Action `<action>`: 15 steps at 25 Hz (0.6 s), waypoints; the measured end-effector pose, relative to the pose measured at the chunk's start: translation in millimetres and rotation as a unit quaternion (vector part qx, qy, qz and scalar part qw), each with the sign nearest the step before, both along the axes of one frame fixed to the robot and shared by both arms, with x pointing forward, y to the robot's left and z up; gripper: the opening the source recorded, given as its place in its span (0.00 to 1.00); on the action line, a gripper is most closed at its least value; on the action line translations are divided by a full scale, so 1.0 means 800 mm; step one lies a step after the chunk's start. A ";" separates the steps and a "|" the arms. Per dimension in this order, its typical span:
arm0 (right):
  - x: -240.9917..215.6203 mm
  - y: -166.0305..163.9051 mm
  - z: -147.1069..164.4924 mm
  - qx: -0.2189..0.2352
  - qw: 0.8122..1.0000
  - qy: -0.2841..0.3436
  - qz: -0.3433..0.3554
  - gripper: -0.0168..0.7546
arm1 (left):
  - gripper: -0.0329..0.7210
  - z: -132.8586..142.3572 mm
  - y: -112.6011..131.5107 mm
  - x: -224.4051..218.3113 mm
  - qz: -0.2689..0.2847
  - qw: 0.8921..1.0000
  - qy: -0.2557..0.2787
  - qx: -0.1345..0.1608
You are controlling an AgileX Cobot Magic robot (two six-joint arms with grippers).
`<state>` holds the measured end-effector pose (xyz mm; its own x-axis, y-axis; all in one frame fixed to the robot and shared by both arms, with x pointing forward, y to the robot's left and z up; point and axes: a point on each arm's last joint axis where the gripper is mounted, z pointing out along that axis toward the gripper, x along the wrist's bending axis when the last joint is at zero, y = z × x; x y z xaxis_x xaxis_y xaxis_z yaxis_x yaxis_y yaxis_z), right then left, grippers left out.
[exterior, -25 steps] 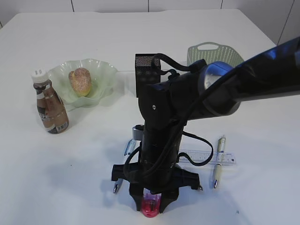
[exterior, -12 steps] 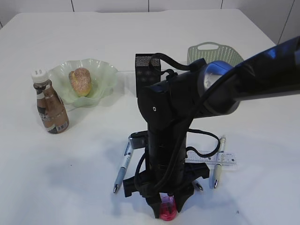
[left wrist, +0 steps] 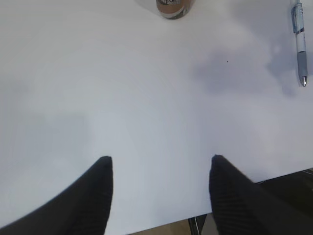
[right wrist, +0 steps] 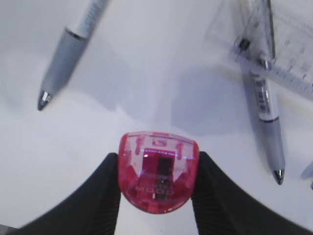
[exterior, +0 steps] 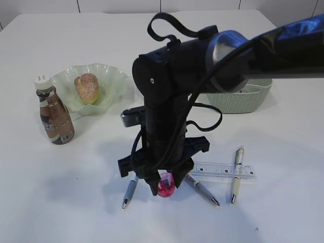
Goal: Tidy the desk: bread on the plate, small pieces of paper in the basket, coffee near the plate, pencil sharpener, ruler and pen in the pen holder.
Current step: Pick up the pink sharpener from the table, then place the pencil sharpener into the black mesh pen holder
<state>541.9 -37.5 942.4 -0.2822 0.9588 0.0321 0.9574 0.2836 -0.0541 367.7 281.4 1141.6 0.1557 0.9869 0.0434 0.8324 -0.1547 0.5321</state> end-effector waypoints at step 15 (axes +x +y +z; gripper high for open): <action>0.057 0.004 0.071 0.004 0.987 -0.160 -0.008 0.46 | 0.62 0.000 0.001 0.000 0.001 1.000 -0.001 0.003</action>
